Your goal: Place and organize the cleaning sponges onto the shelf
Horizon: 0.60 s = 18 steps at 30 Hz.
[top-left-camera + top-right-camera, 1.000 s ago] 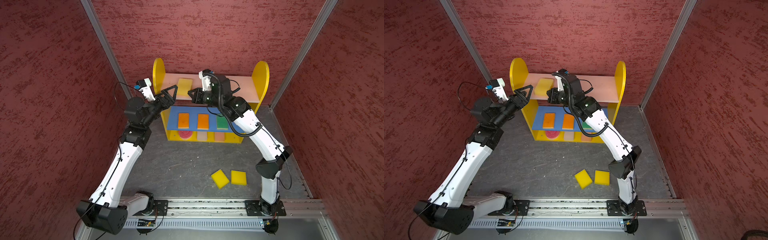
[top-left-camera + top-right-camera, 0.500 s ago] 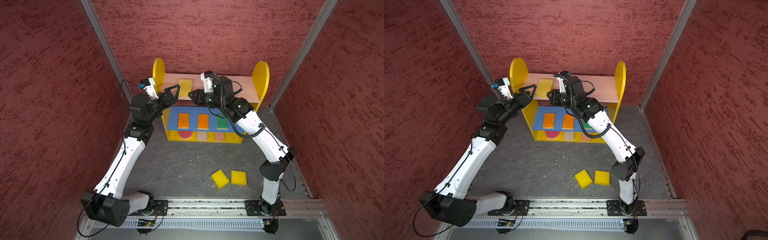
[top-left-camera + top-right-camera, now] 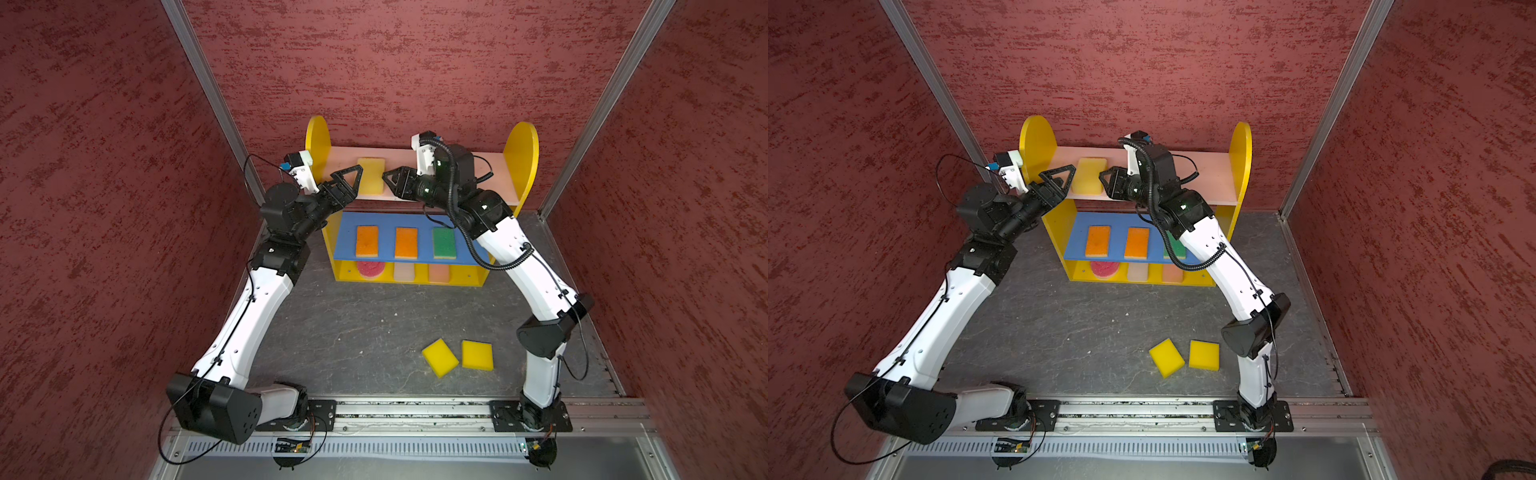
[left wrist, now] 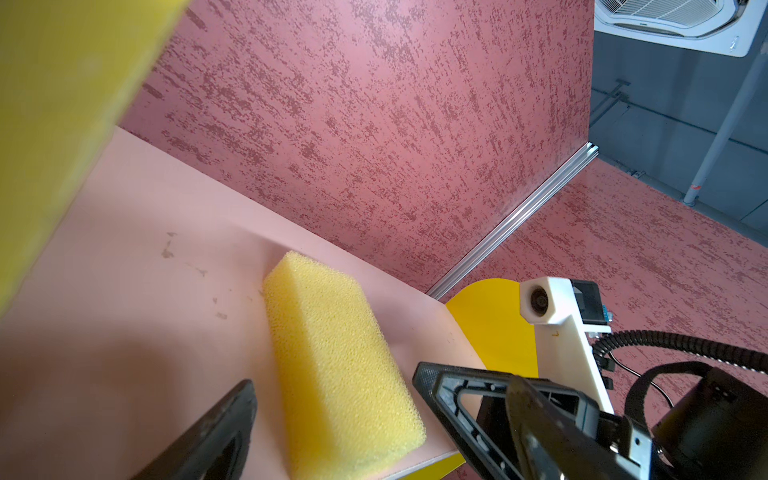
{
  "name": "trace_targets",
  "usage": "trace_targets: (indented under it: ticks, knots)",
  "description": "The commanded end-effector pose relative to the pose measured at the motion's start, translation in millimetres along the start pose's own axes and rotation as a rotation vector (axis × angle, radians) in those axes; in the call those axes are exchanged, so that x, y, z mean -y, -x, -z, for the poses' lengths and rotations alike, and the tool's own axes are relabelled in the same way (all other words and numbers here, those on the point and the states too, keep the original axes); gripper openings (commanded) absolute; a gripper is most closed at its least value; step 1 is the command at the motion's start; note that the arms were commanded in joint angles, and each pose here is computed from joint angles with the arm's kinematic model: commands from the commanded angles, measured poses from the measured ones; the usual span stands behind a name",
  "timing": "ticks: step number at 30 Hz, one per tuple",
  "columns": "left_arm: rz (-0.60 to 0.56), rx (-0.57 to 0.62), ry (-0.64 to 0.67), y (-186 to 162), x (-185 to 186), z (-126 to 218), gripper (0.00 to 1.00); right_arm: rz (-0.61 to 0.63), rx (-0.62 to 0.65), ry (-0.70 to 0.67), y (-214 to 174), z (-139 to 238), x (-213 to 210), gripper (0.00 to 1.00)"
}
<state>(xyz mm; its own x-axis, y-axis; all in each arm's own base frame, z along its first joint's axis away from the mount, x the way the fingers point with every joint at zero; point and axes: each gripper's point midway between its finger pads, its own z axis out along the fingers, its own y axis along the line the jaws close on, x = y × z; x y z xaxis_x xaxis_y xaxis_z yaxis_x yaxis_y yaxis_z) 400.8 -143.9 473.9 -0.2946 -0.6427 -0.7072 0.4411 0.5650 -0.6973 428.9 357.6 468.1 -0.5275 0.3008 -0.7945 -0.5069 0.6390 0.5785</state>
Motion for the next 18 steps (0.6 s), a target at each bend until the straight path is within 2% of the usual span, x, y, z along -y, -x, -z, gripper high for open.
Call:
trace_targets:
  ticks: [1,18]
  knots:
    - [0.003,-0.007,-0.007,1,0,-3,0.93,-0.011,0.0,0.004,2,-10,3,0.37]
    - [0.013,-0.019,-0.009,-4,-3,-5,0.93,-0.026,-0.009,0.008,0,-19,5,0.39]
